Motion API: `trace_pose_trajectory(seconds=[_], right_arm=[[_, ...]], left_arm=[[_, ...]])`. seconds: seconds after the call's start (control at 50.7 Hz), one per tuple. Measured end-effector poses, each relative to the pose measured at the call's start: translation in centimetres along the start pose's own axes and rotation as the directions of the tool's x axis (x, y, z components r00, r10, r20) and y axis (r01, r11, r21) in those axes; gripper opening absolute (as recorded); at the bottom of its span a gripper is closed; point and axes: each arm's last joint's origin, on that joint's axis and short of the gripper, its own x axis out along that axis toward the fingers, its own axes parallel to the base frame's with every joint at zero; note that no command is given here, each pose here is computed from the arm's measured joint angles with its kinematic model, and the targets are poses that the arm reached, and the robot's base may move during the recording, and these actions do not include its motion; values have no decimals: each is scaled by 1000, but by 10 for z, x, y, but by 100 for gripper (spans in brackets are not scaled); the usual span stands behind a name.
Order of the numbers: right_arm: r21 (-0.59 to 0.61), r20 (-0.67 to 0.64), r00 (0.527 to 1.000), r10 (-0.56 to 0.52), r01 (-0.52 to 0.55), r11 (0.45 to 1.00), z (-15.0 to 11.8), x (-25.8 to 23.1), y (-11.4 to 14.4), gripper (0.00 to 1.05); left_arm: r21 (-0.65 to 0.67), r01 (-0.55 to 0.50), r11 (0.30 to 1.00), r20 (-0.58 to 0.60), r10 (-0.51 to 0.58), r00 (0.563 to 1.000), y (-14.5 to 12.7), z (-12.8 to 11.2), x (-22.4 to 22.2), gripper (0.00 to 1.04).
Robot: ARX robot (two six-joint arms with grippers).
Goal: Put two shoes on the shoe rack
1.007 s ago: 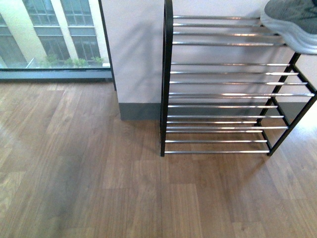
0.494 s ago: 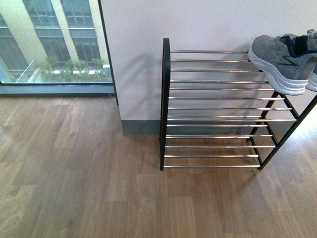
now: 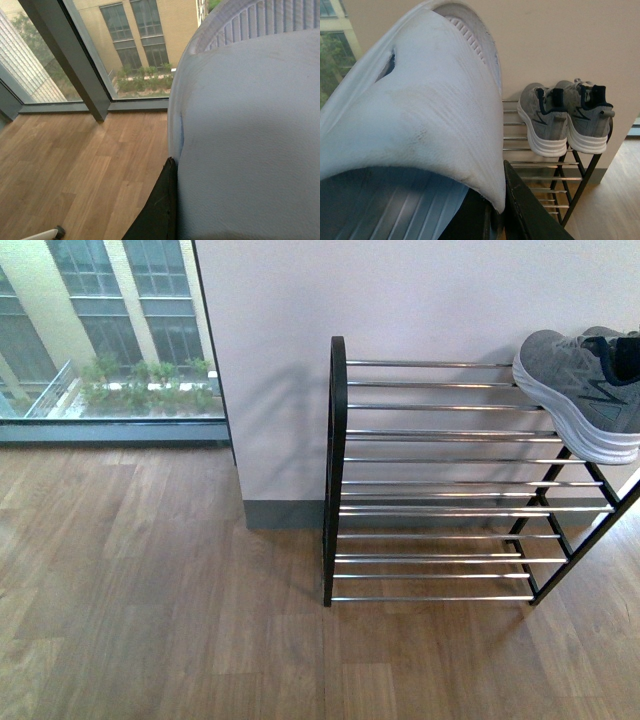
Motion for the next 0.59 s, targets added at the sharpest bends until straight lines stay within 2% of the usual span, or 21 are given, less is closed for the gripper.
trace_pose_trajectory(seconds=[0.592], right_arm=[[0, 0, 1000, 0, 0, 1000, 0, 0, 0, 2]], left_arm=[[0, 0, 1000, 0, 0, 1000, 0, 0, 0, 2]])
